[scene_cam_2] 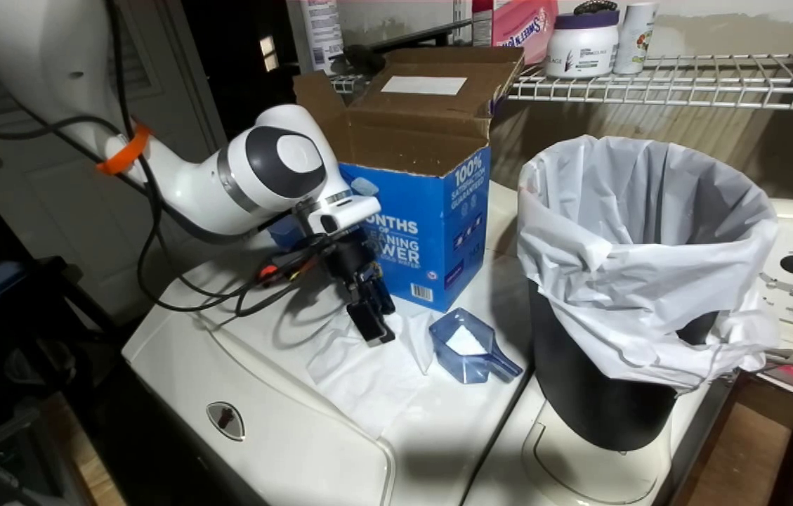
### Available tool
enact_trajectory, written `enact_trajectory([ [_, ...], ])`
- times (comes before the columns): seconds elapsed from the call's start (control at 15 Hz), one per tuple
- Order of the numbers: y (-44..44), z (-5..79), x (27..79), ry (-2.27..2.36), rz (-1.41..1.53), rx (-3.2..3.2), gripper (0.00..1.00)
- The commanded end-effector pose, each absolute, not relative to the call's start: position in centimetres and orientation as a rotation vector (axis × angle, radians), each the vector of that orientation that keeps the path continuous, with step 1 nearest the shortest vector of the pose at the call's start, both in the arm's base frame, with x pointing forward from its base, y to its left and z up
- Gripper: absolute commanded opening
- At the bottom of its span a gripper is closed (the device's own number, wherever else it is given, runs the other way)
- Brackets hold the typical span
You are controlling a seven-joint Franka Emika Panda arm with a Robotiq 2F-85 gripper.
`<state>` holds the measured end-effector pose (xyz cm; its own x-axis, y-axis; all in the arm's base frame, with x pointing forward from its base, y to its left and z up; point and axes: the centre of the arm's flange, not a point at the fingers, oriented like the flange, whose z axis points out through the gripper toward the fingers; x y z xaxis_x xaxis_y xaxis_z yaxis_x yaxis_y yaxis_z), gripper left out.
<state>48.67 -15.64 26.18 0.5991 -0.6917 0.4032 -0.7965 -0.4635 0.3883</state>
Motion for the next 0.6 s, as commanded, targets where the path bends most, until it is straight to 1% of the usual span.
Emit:
enact_trajectory([
  [0.0,-16.4,25.1,49.0,-1.236,0.334,2.240,0.00],
  [0.53,-17.6,23.4,50.4,-1.323,0.464,2.189,0.00],
])
